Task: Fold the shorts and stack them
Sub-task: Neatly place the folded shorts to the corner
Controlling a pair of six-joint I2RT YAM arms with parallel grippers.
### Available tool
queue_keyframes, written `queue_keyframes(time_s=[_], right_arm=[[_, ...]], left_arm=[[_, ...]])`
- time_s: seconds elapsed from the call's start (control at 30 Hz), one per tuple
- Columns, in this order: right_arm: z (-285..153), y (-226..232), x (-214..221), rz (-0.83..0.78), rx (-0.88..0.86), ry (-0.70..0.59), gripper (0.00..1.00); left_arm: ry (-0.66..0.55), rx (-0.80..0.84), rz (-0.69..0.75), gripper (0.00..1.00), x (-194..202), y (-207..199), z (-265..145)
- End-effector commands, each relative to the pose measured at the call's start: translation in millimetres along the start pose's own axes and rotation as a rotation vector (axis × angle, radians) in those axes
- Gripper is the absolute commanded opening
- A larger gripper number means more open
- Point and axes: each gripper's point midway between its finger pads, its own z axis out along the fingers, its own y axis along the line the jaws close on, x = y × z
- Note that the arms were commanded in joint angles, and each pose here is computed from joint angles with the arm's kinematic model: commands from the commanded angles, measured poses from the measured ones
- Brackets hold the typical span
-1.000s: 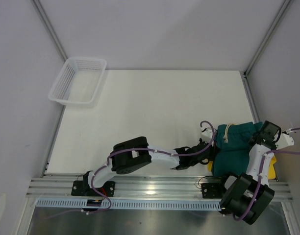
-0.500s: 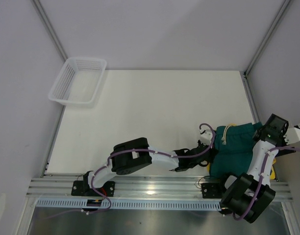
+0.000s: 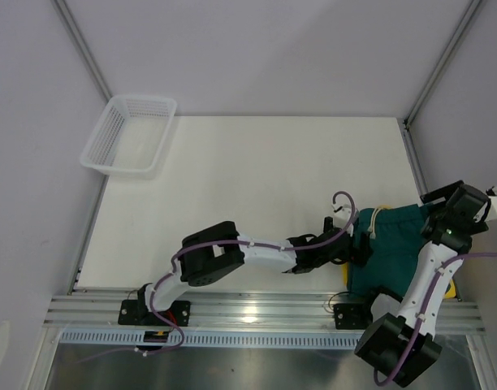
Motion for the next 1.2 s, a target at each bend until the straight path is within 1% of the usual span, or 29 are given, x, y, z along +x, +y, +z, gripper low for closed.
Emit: queue_keyframes(time_s=[0.0,0.07,0.1,0.13,0.17,0.2,0.23,0.33,0.37,0.4,0.43,0.47,0.53,0.57,0.6,0.63,0.67,0.8,0.87,0.9,0.93,0.97,1.03,1.1,1.17], right_arm=[[-14.0,40.3,12.2,0.030,-0.278,0.108,0.88],[-15.7,51.2,28.1,0.071,-0.388,0.180,0.87],[-15.2,50.1,29.5,0.118,-0.397,0.195,0.87],[-16.4,52.7,32.7,0.132,-0.426,0.211,0.87],[-20.9,57.8,33.0,0.142,-0.470,0.213,0.87],[-19.1,53.3,40.3,0.171,-0.466,0.228,0.87],[-21.4,54.9,40.6,0.179,-0.489,0.222,0.87],[-23.8,45.5,57.0,0.222,-0.520,0.206,0.90],[-23.7,45.9,55.5,0.225,-0.550,0.173,0.91],[-23.5,43.3,56.4,0.234,-0.559,0.149,0.91],[-14.0,30.6,70.2,0.269,-0.532,0.164,0.91],[-11.8,31.1,67.5,0.273,-0.562,0.141,0.92],[5.3,12.2,84.0,0.340,-0.531,0.174,0.92],[5.6,15.2,82.5,0.362,-0.586,0.174,0.92],[10.5,10.1,86.4,0.392,-0.587,0.183,0.92],[20.5,0.1,99.4,0.439,-0.558,0.229,0.91],[24.1,-6.8,104.1,0.465,-0.569,0.226,0.91],[33.8,-14.7,122.3,0.525,-0.559,0.299,0.90],[32.7,-11.3,115.3,0.511,-0.572,0.294,0.89],[32.1,-10.7,111.2,0.480,-0.571,0.280,0.89],[29.9,-12.0,114.1,0.484,-0.543,0.305,0.90],[24.0,-7.8,98.8,0.443,-0.557,0.246,0.91],[13.6,-1.9,80.8,0.394,-0.552,0.209,0.93],[-5.7,11.6,49.8,0.313,-0.593,0.108,0.93],[-17.3,17.8,43.2,0.290,-0.598,0.110,0.93]], left_arm=[[-0.081,0.096,-0.045,0.99,-67.9,-38.5,-29.1],[-0.081,0.095,-0.051,0.99,-72.8,-34.5,-35.3],[-0.083,0.109,-0.055,0.99,-77.3,-36.4,-38.5],[-0.107,0.124,-0.066,0.99,-92.7,-40.7,-46.1],[-0.099,0.113,-0.066,0.99,-89.8,-33.1,-48.5],[-0.104,0.117,-0.070,0.99,-94.0,-33.6,-51.8],[-0.119,0.119,-0.075,0.99,-103.2,-32.5,-58.4],[-0.126,0.114,-0.082,0.99,-108.9,-27.5,-65.6],[-0.141,0.120,-0.082,0.99,-117.5,-29.7,-70.3],[-0.135,0.111,-0.078,0.99,-114.0,-25.9,-71.5],[-0.146,0.112,-0.078,0.99,-118.2,-27.7,-73.7],[-0.150,0.112,-0.074,0.99,-120.2,-27.7,-76.9],[-0.152,0.096,-0.074,0.99,-120.1,-22.2,-79.2],[-0.157,0.094,-0.077,0.99,-121.5,-20.6,-81.7],[-0.156,0.094,-0.077,0.99,-120.6,-19.6,-82.8],[-0.155,0.087,-0.079,0.99,-119.3,-16.9,-83.3],[-0.153,0.084,-0.081,0.99,-118.3,-14.8,-84.1],[-0.154,0.078,-0.083,0.99,-116.6,-11.7,-85.9],[-0.155,0.075,-0.083,0.99,-116.6,-10.8,-86.5],[-0.157,0.070,-0.082,0.99,-117.4,-10.2,-86.9],[-0.158,0.069,-0.082,0.99,-118.3,-10.1,-88.0],[-0.160,0.068,-0.075,0.99,-119.4,-10.1,-88.8],[-0.155,0.071,-0.062,0.99,-118.7,-9.5,-87.0],[-0.139,0.088,-0.063,0.99,-118.2,-13.0,-83.7],[-0.108,0.091,-0.096,0.99,-109.4,-5.7,-73.6]])
